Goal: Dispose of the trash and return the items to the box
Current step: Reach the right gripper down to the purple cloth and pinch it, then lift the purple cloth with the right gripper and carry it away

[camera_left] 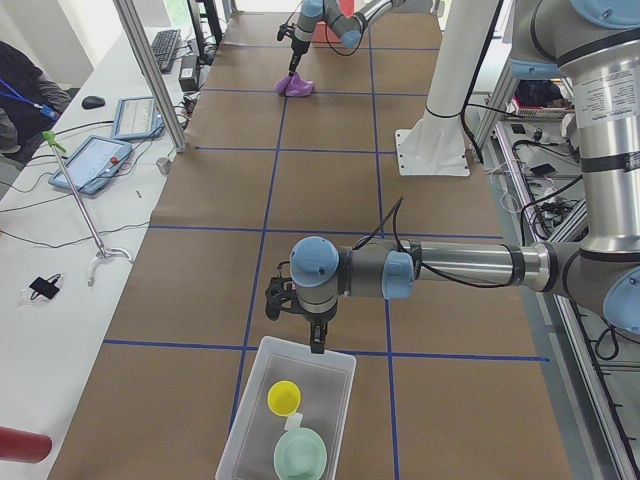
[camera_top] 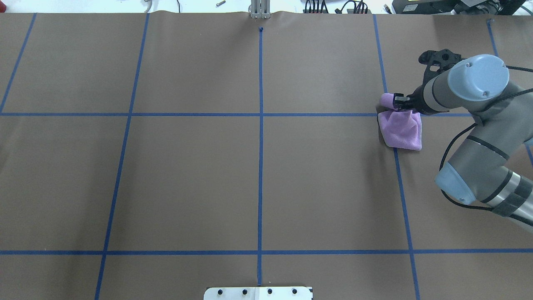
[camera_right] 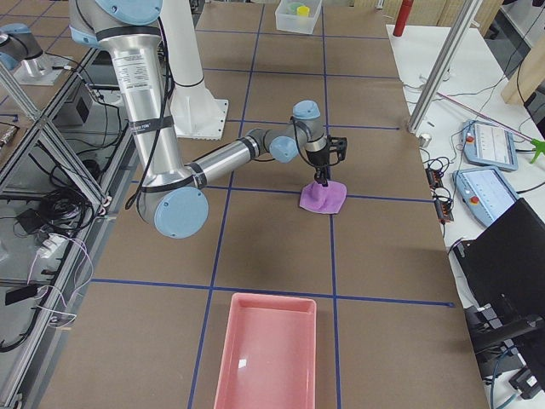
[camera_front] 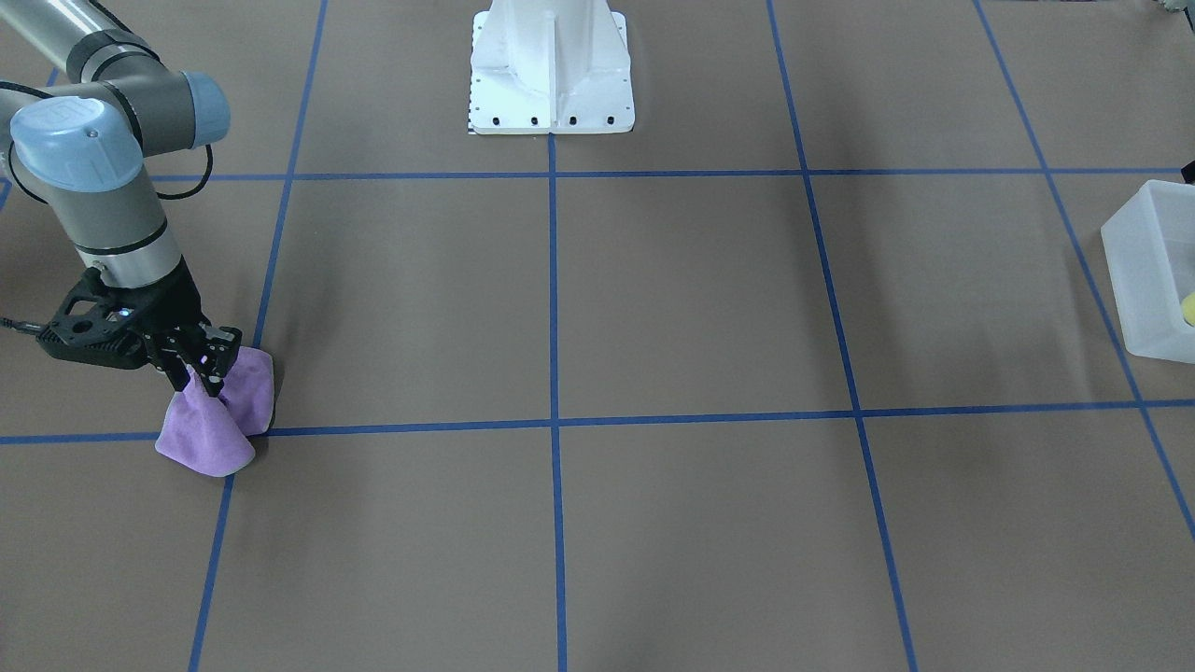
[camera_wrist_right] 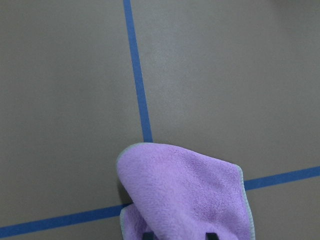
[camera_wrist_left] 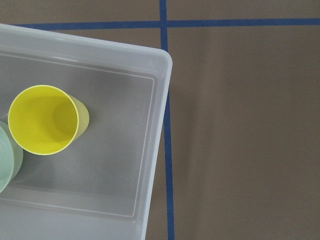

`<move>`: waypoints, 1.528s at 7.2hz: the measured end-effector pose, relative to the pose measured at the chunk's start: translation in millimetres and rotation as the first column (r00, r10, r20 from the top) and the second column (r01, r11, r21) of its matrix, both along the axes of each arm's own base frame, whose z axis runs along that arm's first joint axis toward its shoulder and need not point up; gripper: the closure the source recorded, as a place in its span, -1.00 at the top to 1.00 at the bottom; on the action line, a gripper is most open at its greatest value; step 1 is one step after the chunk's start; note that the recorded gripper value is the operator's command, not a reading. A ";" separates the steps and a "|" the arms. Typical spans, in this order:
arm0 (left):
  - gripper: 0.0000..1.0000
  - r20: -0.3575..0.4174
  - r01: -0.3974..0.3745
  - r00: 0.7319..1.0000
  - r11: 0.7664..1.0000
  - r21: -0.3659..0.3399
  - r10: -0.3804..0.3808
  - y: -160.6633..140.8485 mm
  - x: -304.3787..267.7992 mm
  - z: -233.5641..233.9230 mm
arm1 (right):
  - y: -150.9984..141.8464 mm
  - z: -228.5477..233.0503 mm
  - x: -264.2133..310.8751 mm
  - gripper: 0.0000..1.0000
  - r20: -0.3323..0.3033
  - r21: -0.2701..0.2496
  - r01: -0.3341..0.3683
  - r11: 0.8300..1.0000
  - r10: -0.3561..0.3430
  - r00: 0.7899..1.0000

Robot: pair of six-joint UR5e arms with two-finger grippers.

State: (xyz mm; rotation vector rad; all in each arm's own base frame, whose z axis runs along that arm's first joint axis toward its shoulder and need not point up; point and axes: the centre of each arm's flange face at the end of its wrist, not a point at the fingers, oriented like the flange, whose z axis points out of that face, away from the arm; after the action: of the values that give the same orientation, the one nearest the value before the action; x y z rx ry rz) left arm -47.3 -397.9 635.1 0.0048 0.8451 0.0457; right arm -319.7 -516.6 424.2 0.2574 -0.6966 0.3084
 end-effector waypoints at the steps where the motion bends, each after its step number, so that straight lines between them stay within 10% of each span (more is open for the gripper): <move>1: 0.96 0.000 0.000 1.000 1.000 0.000 0.000 -0.1 0.0 -0.1 | 0.6 -0.1 -0.8 -0.99 -0.001 -0.001 0.001 1.000 -0.001 1.000; 7: 0.96 0.000 0.001 1.000 1.000 -0.002 -0.001 1.1 -0.5 1.1 | 7.9 -38.3 22.4 -1.00 -0.009 -0.021 0.009 1.000 -0.009 1.000; 11: 0.96 0.038 0.025 0.999 0.999 -0.027 -0.024 3.2 -5.7 4.5 | -8.9 -9.6 186.3 -1.00 -0.030 -0.017 0.170 0.985 -0.171 0.985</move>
State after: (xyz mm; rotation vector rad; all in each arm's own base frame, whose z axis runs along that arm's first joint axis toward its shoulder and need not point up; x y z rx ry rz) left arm -53.0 -394.7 639.6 -0.0116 0.8074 0.0106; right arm -133.5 -525.5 414.6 0.1870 -0.6805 0.1455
